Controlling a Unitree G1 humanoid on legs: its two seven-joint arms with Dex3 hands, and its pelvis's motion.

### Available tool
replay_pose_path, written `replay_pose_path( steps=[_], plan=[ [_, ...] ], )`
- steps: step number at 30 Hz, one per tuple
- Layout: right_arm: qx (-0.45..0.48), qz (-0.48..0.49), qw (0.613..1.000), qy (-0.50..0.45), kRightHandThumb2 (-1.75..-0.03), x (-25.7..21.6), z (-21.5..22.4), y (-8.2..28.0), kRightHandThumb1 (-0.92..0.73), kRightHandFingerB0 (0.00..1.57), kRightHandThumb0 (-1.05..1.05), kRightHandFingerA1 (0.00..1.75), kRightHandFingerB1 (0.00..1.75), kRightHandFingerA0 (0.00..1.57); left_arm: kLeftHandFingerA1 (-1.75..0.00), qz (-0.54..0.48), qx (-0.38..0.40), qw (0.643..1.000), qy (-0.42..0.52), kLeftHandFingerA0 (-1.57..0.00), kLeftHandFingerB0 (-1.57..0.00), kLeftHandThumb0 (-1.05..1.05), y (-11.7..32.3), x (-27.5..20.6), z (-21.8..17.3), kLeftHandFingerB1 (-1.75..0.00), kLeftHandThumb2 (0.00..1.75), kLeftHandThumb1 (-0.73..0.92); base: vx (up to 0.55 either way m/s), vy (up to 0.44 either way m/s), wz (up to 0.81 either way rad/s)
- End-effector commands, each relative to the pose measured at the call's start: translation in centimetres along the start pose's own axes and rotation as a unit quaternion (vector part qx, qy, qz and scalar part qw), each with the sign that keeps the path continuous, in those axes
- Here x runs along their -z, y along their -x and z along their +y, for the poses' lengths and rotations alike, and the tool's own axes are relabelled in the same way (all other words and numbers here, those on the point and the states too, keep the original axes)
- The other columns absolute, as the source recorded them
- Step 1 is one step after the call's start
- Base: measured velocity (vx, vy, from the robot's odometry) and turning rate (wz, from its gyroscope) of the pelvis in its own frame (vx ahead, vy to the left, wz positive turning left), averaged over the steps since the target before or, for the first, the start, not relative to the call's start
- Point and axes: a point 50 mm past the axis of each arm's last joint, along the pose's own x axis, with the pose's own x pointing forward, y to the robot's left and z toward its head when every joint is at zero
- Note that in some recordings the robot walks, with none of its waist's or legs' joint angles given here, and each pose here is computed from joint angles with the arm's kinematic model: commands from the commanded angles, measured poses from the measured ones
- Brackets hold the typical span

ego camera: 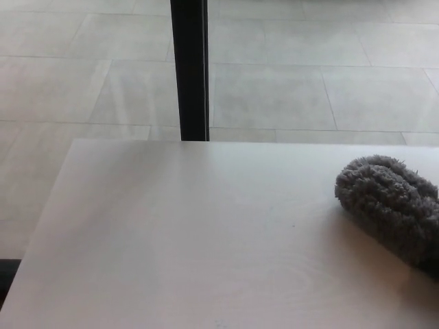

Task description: The robot uses its right hand to pick up the duster kept in the middle of the desk and use it to wipe the desk by swiping its surface twice

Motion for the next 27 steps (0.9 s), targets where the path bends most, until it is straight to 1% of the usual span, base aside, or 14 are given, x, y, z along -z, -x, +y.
replay_pose_path(
  steps=[1,9,14,15,16,17,18,19,20,22,23,24,26,27],
  plan=[
    [-0.056,-0.001,0.995,-0.083,-0.66,3.0,-5.0,0.3,-0.78,0.0,-1.05,0.0,0.0,0.0,-0.6,-0.016,-0.005,1.0,0.002,-0.39,-0.34,-0.89,0.4,-0.2,0.7,-0.48,0.87,0.8,0.0,0.0,0.0],
    [-0.003,-0.041,0.982,-0.182,-0.68,4.9,-10.8,3.8,-0.88,0.0,-1.05,0.0,0.0,0.0,-0.59,-0.014,-0.008,1.0,-0.003,-0.4,-0.36,-0.85,0.6,-0.2,1.1,-0.45,0.72,0.92,0.0,0.0,0.0],
    [0.05,-0.061,0.96,-0.268,-0.68,7.5,-14.3,6.8,-0.91,0.0,-1.05,0.0,0.0,0.0,-0.57,-0.007,-0.015,1.0,-0.014,-0.4,-0.37,-0.84,0.8,-0.2,1.3,-0.43,0.75,0.92,0.0,0.0,0.0],
    [0.07,-0.063,0.957,-0.275,-0.7,8.2,-15.0,7.5,-0.92,0.0,-1.05,0.0,0.0,0.0,-0.6,-0.005,-0.013,1.0,-0.011,-0.37,-0.33,-0.89,0.8,-0.1,1.3,-0.49,0.9,0.79,0.0,0.0,0.0],
    [0.096,-0.049,0.953,-0.284,-1.16,9.6,-16.3,8.4,-0.74,0.0,-1.04,0.21,0.0,0.0,-0.59,-0.005,-0.015,1.0,-0.008,-0.39,-0.38,-0.85,0.8,0.0,1.3,-0.46,0.74,0.92,0.0,0.0,0.0],
    [0.109,-0.036,0.954,-0.278,-0.72,10.2,-16.9,9.0,-0.92,0.0,-1.05,0.0,0.0,0.0,-0.58,-0.003,-0.015,1.0,-0.012,-0.4,-0.39,-0.84,0.8,0.0,1.3,-0.45,0.75,0.92,0.0,0.0,0.0],
    [0.12,-0.03,0.953,-0.278,-0.73,10.7,-17.4,9.4,-0.92,0.0,-1.05,0.0,0.0,0.0,-0.62,-0.003,-0.014,1.0,-0.013,-0.38,-0.35,-0.9,0.8,0.0,1.3,-0.49,0.91,0.8,0.0,0.0,0.0],
    [0.138,-0.024,0.954,-0.264,-1.19,11.5,-17.9,10.0,-0.81,0.0,-1.05,0.31,0.0,0.0,-0.59,-0.004,-0.012,1.0,-0.011,-0.38,-0.37,-0.84,0.8,0.0,1.3,-0.45,0.76,0.92,0.0,0.0,0.0],
    [0.162,-0.012,0.957,-0.242,-1.25,12.7,-18.5,10.7,-0.83,0.0,-1.02,0.31,0.1,0.0,-0.59,-0.005,-0.013,1.0,-0.008,-0.4,-0.38,-0.83,0.8,0.1,1.3,-0.44,0.75,0.92,0.0,0.0,0.0],
    [0.204,0.006,0.926,-0.318,-1.21,15.2,-18.3,11.9,-0.82,0.0,-1.05,0.23,0.06,0.0,-0.59,-0.006,-0.015,1.0,-0.001,-0.39,-0.37,-0.83,0.8,0.0,1.3,-0.45,0.75,0.92,0.0,0.0,0.0],
    [0.212,0.022,0.92,-0.33,-0.76,16.4,-17.5,12.6,-0.92,0.0,-0.97,0.0,0.02,0.0,-0.59,-0.009,-0.013,1.0,0.003,-0.39,-0.37,-0.82,0.8,0.0,1.4,-0.45,0.74,0.92,0.0,0.0,0.0],
    [0.198,0.041,0.903,-0.379,-0.91,17.9,-16.6,13.6,-0.81,0.0,-0.99,0.0,0.0,0.0,-0.61,-0.009,-0.012,1.0,0.003,-0.36,-0.32,-0.88,0.9,0.2,1.4,-0.5,0.91,0.78,0.0,0.0,0.0],
    [0.208,0.12,0.866,-0.438,-0.69,21.0,-13.9,14.9,-0.92,0.0,-1.05,0.0,0.0,0.0,-0.57,-0.004,-0.014,1.0,-0.004,-0.37,-0.35,-0.83,1.0,0.3,1.5,-0.44,0.74,0.92,0.0,0.0,0.0],
    [0.23,0.146,0.818,-0.507,-1.12,22.5,-11.9,16.1,-0.75,0.0,-1.05,0.24,0.0,0.0,-0.6,-0.006,-0.01,1.0,-0.004,-0.36,-0.31,-0.84,0.9,0.1,1.5,-0.46,0.8,0.92,0.0,0.0,0.0]
  ],
)
